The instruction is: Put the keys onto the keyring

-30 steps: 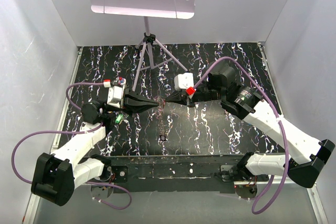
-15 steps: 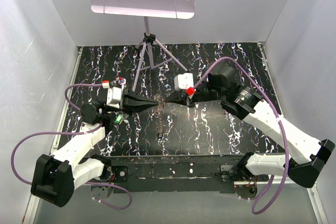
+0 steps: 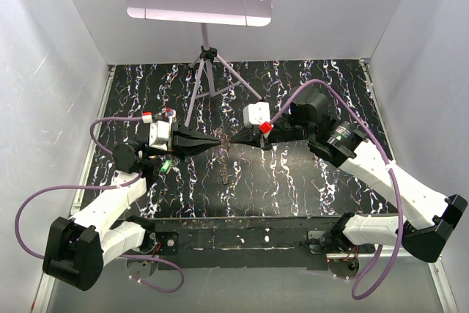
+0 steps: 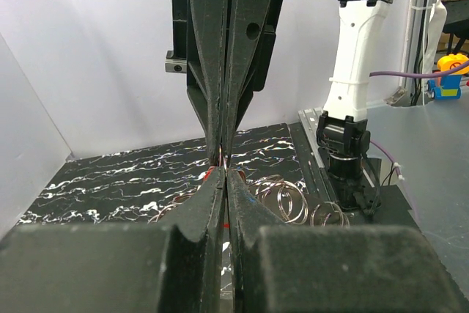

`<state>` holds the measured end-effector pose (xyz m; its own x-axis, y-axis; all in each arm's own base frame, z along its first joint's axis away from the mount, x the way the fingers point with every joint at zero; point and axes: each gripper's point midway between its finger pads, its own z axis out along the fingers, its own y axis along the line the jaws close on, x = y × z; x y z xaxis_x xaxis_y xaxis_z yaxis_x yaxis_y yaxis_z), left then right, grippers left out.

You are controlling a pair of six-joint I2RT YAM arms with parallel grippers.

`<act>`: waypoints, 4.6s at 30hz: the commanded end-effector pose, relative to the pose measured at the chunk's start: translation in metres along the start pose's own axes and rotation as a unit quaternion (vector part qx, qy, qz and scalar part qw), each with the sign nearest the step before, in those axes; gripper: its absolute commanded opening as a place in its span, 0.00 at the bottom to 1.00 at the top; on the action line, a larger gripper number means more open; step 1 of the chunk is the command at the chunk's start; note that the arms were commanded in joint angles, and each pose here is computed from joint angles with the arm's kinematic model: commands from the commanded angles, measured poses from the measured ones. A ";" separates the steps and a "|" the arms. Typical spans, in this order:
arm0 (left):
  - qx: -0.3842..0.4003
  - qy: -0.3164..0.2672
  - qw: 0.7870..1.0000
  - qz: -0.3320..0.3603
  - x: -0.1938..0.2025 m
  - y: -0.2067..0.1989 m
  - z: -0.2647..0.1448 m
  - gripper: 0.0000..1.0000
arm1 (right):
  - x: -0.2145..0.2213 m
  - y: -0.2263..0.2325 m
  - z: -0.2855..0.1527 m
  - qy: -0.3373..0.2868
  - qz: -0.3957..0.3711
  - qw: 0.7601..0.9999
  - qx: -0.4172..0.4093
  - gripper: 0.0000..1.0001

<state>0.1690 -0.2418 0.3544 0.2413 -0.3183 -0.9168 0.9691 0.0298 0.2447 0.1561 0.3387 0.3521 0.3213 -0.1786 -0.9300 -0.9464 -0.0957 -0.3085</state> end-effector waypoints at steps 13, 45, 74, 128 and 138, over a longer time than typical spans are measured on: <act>-0.021 -0.018 0.999 0.029 -0.015 0.007 0.001 0.00 | -0.022 -0.004 -0.004 -0.022 -0.020 1.000 0.007 0.01; -0.006 -0.017 0.999 0.031 -0.016 0.000 0.001 0.00 | -0.016 -0.002 -0.001 -0.017 -0.016 1.000 0.003 0.01; -0.004 -0.015 1.000 0.021 -0.011 0.000 0.003 0.00 | -0.005 0.007 -0.001 -0.002 0.020 1.000 -0.007 0.01; 0.004 -0.013 1.000 0.026 -0.010 -0.004 0.002 0.00 | -0.017 0.007 -0.001 -0.026 0.022 0.999 -0.007 0.01; 0.006 -0.012 1.000 0.024 -0.010 -0.004 0.002 0.00 | -0.020 0.007 0.001 -0.034 0.025 0.999 -0.012 0.01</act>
<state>0.1666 -0.2431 0.3532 0.2460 -0.3157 -0.9164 0.9672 0.0185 0.2533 0.1491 0.3400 0.3515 0.2466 -0.1786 -0.9525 -0.9679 -0.0949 -0.2328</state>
